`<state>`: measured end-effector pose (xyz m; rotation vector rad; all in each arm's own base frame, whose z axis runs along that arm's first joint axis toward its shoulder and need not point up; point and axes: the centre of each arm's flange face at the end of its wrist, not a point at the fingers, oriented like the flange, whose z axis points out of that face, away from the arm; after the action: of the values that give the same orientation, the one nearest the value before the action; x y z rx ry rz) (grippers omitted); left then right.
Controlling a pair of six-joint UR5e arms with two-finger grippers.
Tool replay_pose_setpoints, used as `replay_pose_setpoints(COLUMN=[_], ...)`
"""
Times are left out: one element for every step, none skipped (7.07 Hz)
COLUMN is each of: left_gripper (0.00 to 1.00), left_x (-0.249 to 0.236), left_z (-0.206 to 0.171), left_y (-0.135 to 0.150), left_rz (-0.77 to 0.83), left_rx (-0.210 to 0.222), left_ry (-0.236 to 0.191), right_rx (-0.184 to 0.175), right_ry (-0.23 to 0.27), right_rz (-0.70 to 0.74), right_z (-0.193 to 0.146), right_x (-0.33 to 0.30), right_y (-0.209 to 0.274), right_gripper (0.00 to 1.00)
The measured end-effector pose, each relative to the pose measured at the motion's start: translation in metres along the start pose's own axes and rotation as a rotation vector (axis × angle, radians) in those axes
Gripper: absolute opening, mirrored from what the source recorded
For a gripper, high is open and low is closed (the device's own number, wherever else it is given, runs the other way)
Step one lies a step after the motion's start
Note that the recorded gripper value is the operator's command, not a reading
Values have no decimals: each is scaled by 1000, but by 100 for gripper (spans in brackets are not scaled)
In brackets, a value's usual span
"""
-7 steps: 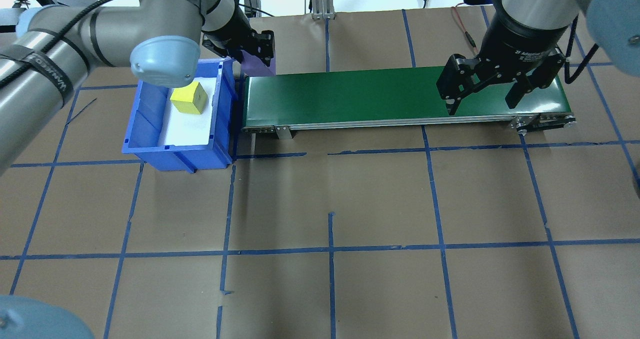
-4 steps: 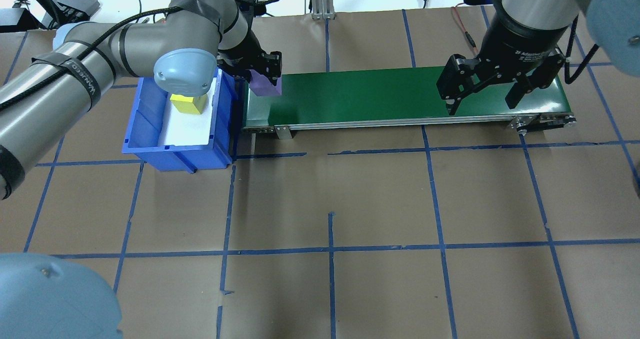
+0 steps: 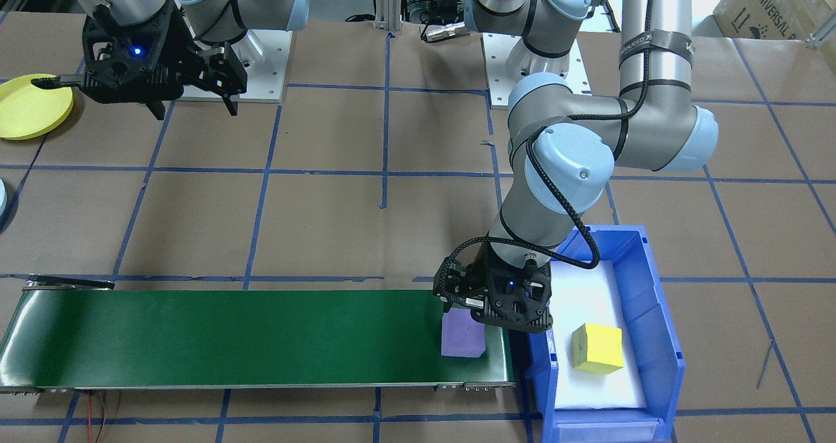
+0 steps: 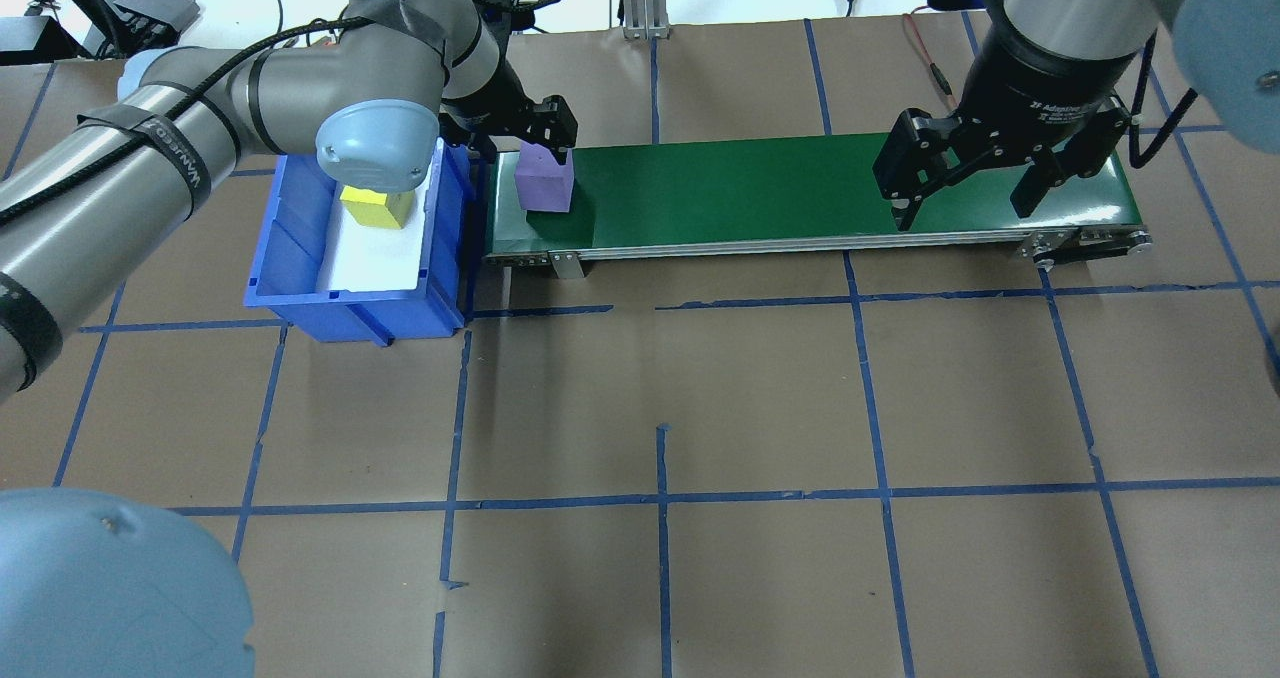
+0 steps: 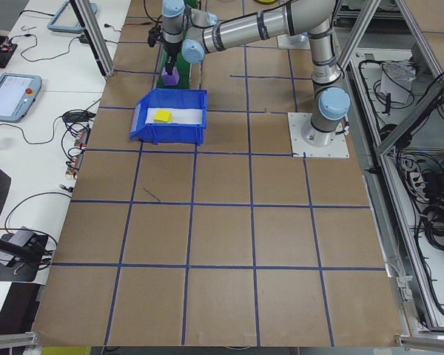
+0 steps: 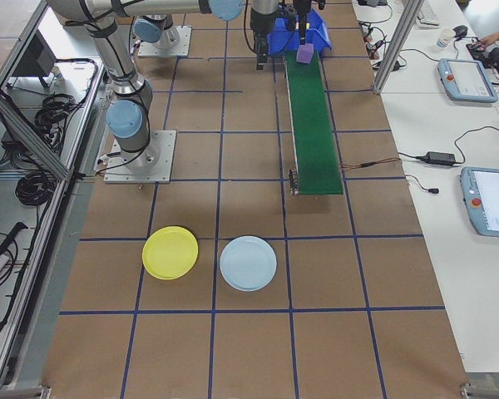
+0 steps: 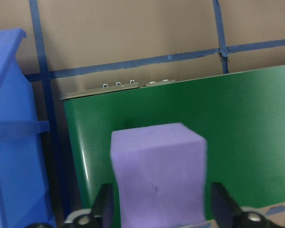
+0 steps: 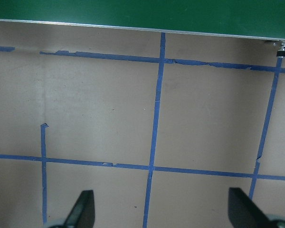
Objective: Move block left to right into plate
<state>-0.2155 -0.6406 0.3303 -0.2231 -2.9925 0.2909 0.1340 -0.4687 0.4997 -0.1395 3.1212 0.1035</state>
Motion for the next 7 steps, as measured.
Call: replay_pose_setpoints(left_gripper=[100,100,100,100,100,99,100], left_x=[1,-4,-25,-62,-103,-136,-160], left_z=[-18,-38,-59,-77,-85,-84,-71], left_y=[-1,-4,-9,-13,-15,-14,-16], left_rz=[4,0,-26,-64,-99,-135,-155], left_rx=[25,49,58,50,40,30,18], left_ry=[-4,-10,-19,-31,-44,-54,-59], right_rx=[0,1,1,1,1,1,1], right_ry=[0,-2,-5,-5,-5,-6,-6], right_rz=[0,1,3,5,7,7,7], right_z=[0,0,0,0,0,0,0], right_x=[0,1,2,3,4,4,4], right_y=[0,0,-1,-1,-1,-1,-2], right_gripper=[100,100,100,100,100,100,100])
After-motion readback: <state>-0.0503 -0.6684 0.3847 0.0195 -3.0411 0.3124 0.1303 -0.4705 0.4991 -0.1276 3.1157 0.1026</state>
